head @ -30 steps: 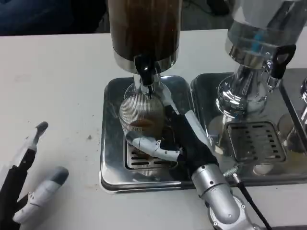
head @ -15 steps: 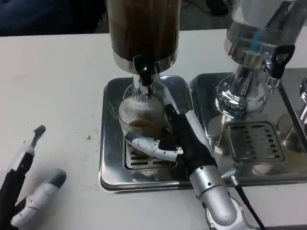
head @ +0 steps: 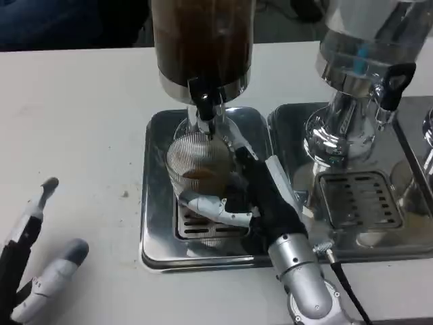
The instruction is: Grasp the cup under the faucet to collect the drink, then remove the cup.
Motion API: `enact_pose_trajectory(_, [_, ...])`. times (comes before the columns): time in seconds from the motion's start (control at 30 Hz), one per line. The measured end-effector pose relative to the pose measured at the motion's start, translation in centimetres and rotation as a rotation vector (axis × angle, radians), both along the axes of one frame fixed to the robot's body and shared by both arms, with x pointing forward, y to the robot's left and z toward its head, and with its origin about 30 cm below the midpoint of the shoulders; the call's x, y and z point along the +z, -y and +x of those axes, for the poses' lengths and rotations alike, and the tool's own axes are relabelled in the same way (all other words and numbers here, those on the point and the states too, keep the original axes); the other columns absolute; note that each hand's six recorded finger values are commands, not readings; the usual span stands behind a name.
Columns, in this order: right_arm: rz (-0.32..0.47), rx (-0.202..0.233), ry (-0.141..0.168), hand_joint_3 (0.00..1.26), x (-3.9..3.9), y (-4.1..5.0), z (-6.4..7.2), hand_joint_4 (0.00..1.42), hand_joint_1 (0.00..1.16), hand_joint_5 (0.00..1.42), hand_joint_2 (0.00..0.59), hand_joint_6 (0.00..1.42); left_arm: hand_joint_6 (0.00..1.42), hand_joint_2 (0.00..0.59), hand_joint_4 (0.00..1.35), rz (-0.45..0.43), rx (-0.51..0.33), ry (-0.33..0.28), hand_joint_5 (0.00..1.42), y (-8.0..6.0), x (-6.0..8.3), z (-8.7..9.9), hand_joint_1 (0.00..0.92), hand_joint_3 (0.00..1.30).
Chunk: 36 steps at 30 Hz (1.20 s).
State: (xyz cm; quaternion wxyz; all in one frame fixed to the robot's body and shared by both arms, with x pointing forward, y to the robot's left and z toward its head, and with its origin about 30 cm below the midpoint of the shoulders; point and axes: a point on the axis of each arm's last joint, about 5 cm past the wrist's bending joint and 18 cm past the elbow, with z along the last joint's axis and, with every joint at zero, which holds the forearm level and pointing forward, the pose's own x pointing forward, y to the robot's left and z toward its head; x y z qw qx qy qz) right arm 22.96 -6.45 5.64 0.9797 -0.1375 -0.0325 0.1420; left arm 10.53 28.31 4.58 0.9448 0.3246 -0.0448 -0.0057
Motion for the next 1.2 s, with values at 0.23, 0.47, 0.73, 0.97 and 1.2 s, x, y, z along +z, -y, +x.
enact_pose_trajectory(0.23, [-0.001,-0.005,-0.003,0.11,-0.06,-0.26,0.2,0.29,0.96,0.32,0.184,0.45,0.00,0.134,0.00,-0.003,0.013,0.001,0.00,-0.1,0.1,-0.4,0.000,0.00])
enact_pose_trajectory(0.47, [0.008,-0.007,-0.007,0.18,-0.15,-0.51,0.5,0.35,0.95,0.36,0.184,0.47,0.00,0.135,0.00,0.001,0.030,0.003,0.00,-0.3,0.3,-0.7,0.000,0.00])
enact_pose_trajectory(0.73, [0.033,-0.008,-0.011,0.28,-0.28,-0.55,0.5,0.43,0.97,0.42,0.186,0.49,0.00,0.135,0.00,0.003,0.036,-0.002,0.00,-0.4,0.3,-1.0,0.000,0.00])
enact_pose_trajectory(0.97, [0.043,-0.005,-0.012,0.43,-0.33,-0.71,0.6,0.52,1.01,0.50,0.183,0.56,0.00,0.134,0.00,0.005,0.042,-0.010,0.00,-0.4,0.3,-1.3,0.000,0.01])
enact_pose_trajectory(1.2, [0.047,-0.022,-0.005,0.52,-0.38,-0.81,0.5,0.58,1.03,0.57,0.177,0.62,0.00,0.133,0.00,0.008,0.039,-0.006,0.00,-0.4,0.4,-1.4,0.000,0.01])
